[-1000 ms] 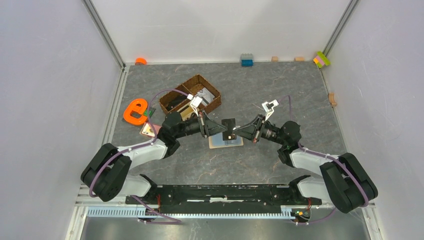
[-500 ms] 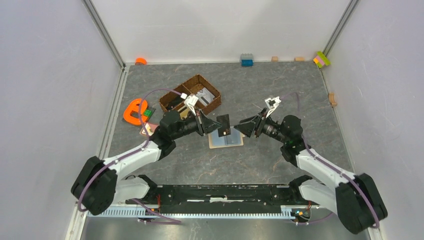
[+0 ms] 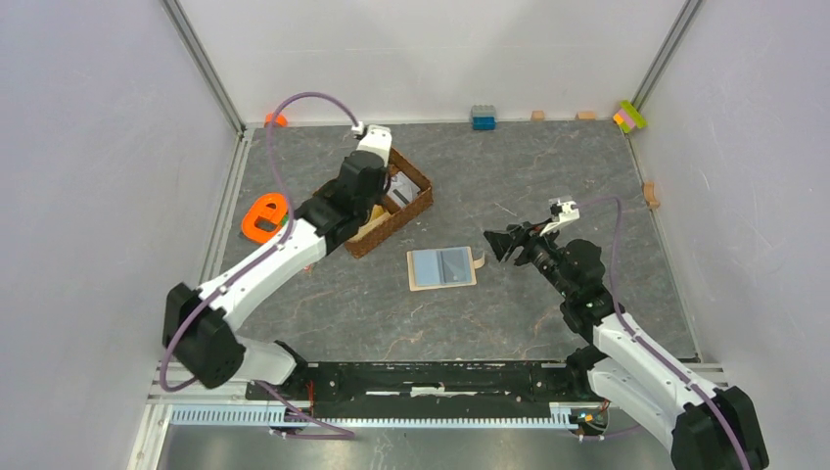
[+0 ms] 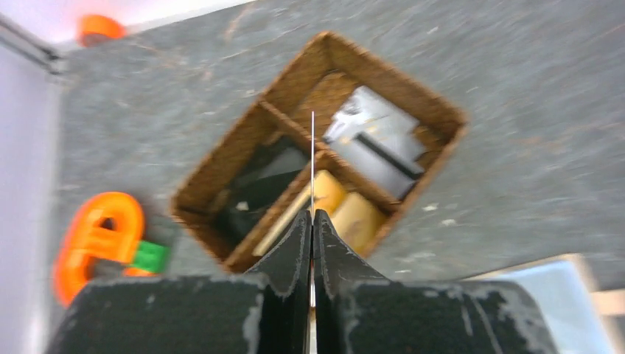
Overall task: Take the credit cards out of the card holder
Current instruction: Place the credit card in the storage box, then pick up the card holder from the center of the board.
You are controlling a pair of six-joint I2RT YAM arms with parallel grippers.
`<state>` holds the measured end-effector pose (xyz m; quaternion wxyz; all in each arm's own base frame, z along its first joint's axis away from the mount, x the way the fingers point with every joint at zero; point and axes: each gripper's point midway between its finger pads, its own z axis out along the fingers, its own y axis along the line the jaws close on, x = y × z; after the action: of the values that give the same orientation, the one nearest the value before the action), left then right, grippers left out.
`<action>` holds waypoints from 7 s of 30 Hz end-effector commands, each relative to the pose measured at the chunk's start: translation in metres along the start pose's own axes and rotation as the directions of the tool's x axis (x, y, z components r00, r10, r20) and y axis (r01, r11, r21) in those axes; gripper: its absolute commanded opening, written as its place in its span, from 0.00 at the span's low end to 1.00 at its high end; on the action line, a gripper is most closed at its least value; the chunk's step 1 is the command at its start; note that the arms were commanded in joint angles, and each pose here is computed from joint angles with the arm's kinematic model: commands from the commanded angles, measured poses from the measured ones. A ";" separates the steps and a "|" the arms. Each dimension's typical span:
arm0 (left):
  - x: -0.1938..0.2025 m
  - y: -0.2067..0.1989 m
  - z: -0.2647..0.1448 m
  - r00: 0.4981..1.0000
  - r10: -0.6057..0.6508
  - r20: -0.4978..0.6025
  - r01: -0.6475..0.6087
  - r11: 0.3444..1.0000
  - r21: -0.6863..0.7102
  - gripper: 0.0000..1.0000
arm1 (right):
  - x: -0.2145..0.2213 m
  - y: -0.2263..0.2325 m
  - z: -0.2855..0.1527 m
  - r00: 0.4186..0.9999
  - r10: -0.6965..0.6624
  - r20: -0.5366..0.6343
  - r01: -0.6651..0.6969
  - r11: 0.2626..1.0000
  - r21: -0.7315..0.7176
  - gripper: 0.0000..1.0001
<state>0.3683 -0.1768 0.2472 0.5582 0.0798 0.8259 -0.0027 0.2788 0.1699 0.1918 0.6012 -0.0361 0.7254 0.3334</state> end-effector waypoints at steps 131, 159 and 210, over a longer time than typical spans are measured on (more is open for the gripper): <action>0.184 -0.127 -0.024 0.816 -0.298 -0.496 0.540 0.698 0.470 0.58 | 0.090 -0.002 0.029 0.959 -0.033 -0.280 0.039 0.999 0.017 0.00; 0.246 -0.131 0.005 0.748 -0.115 -0.653 0.413 0.851 0.323 0.02 | 0.107 0.011 0.031 0.933 0.015 -0.359 -0.031 0.999 -0.039 0.18; 0.253 -0.128 0.007 0.708 -0.153 -0.689 0.461 0.840 0.286 0.02 | 0.178 -0.001 -0.005 0.730 0.325 -0.601 -0.358 0.931 0.069 0.78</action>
<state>0.2791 -0.2804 0.0197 0.2327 0.0604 0.9307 -0.2756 0.2376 0.2234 0.0386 0.2953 -0.0229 0.8591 0.4174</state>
